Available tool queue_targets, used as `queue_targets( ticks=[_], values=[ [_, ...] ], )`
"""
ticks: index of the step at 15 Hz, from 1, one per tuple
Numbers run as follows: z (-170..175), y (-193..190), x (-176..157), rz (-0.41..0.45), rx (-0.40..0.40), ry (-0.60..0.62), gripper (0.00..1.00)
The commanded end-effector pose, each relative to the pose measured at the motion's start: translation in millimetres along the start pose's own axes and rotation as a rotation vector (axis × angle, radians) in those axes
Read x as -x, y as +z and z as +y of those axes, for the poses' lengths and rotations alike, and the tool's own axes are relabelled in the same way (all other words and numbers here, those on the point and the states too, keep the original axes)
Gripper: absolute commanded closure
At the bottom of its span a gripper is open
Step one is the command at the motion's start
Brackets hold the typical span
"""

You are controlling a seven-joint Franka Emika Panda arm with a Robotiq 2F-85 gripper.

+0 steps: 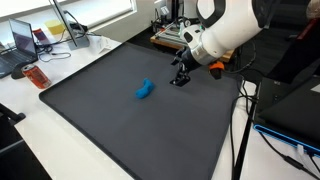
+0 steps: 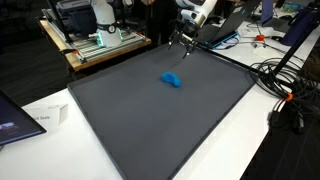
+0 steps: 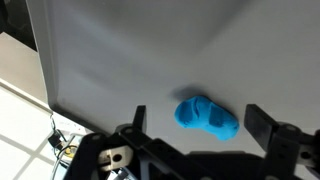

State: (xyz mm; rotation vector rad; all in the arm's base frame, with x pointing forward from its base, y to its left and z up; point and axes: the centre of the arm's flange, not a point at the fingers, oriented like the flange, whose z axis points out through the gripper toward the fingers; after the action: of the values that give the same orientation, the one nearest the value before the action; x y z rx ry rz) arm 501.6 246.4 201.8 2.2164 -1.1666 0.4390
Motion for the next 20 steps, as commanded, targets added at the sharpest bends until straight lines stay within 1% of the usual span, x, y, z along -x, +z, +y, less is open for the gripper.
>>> queue_targets(
  ticks=[1,4,9,13,16,20],
  values=[
    [-13,-14,-7,-0.042,0.045,-0.015,0.00],
    [-18,-22,-20,-0.061,0.069,-0.034,0.00],
    [-30,-25,-51,-0.133,0.056,-0.084,0.00],
    [-40,-20,-83,-0.193,0.031,-0.169,0.00],
    [-43,-13,-106,-0.213,0.019,-0.232,0.00],
    [-45,-3,-137,-0.235,-0.019,-0.332,0.00]
  ],
)
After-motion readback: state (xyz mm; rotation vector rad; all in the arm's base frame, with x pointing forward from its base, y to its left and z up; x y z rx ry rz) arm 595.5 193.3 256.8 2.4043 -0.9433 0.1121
